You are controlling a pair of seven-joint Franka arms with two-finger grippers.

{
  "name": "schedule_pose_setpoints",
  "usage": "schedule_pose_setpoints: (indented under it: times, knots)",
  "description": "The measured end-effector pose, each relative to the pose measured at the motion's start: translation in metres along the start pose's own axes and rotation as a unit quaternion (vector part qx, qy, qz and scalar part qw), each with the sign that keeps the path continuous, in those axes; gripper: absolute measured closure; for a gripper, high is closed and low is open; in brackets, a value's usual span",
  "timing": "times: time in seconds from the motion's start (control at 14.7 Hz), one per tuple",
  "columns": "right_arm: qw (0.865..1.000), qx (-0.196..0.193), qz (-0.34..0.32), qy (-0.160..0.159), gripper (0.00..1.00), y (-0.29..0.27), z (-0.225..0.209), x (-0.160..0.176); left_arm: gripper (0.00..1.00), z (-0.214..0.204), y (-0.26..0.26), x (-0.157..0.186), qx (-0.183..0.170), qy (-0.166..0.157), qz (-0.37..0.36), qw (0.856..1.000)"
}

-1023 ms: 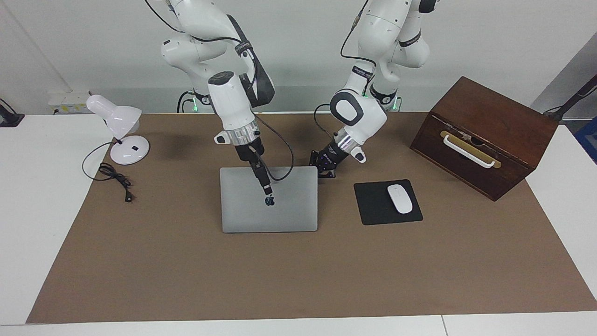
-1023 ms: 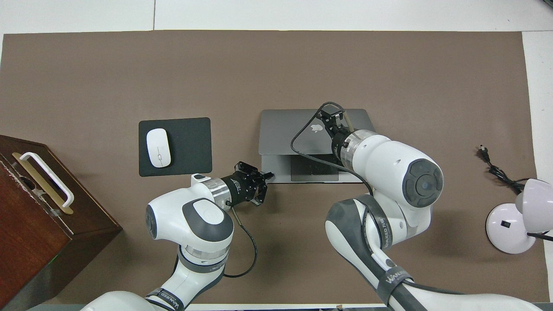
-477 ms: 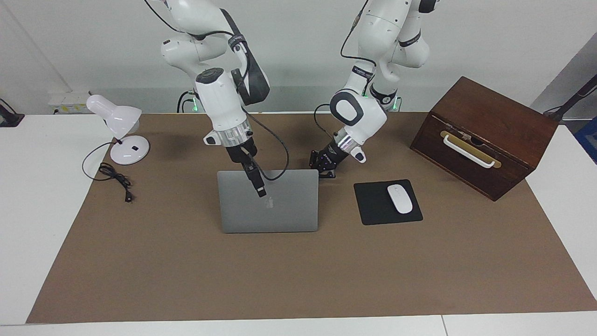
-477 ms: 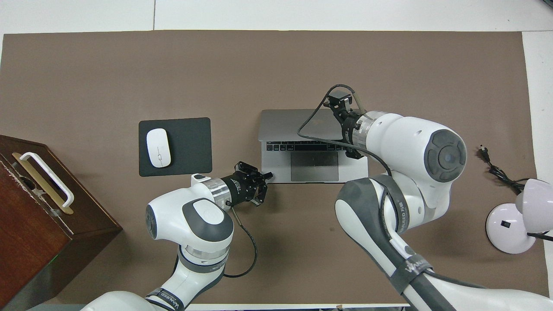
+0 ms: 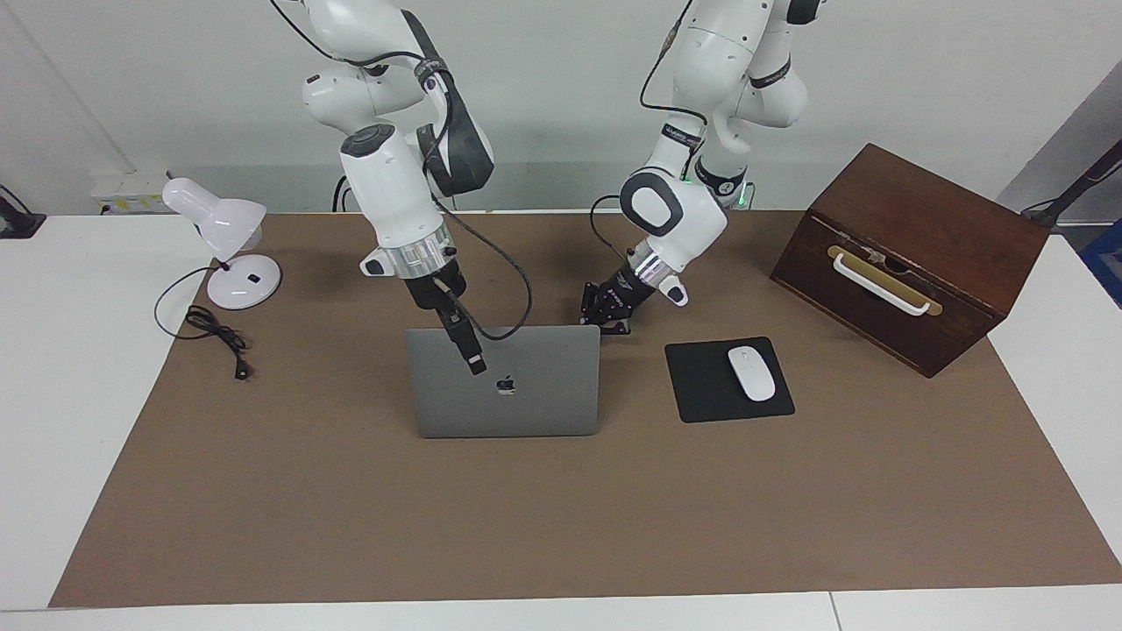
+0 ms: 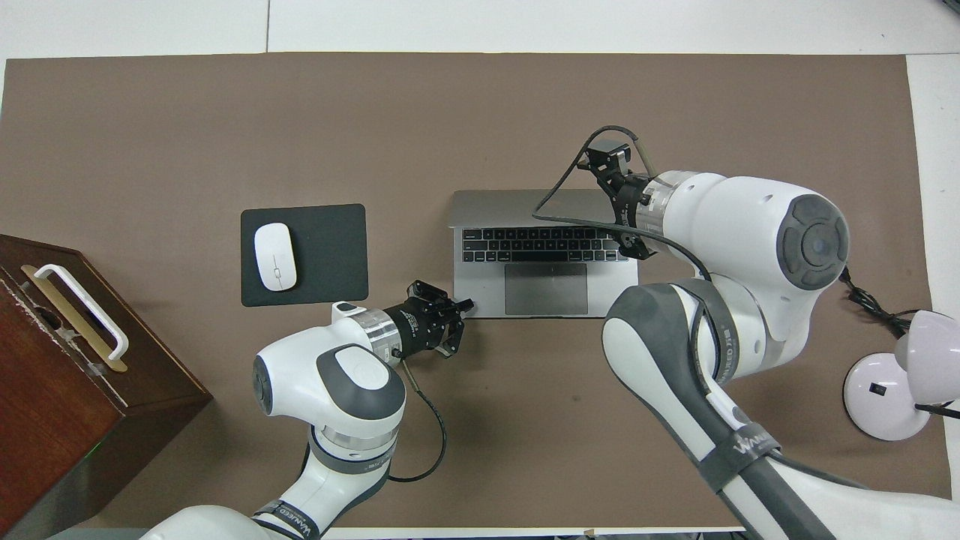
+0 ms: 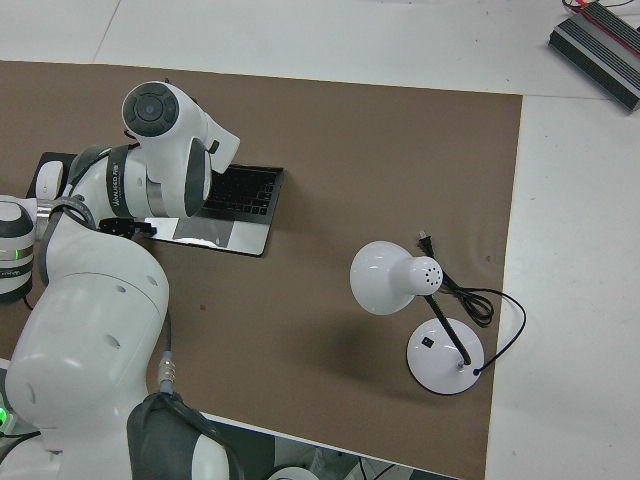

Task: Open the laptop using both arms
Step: 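Lift the laptop lid upward with the right gripper, then push the lid farther open with the right gripper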

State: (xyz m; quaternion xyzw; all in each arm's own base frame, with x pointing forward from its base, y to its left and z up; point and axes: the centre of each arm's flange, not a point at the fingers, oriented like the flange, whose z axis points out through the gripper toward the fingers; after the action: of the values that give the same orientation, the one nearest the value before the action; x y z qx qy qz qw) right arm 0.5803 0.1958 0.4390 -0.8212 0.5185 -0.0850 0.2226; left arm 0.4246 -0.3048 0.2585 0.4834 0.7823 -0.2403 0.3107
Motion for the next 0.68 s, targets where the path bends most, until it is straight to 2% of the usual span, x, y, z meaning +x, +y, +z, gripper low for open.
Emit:
schedule_pose_setpoints:
  times: [0.27, 0.68]
  knots:
    - [1.000, 0.020, -0.006, -0.003, 0.00, -0.014, -0.018, 0.020, 0.99, 0.000, 0.000, 0.000, 0.000, 0.000, 0.000, 1.000]
    - [1.000, 0.025, -0.018, -0.003, 0.00, -0.024, -0.023, 0.020, 0.99, 0.000, -0.001, 0.000, -0.001, 0.001, 0.002, 1.000]
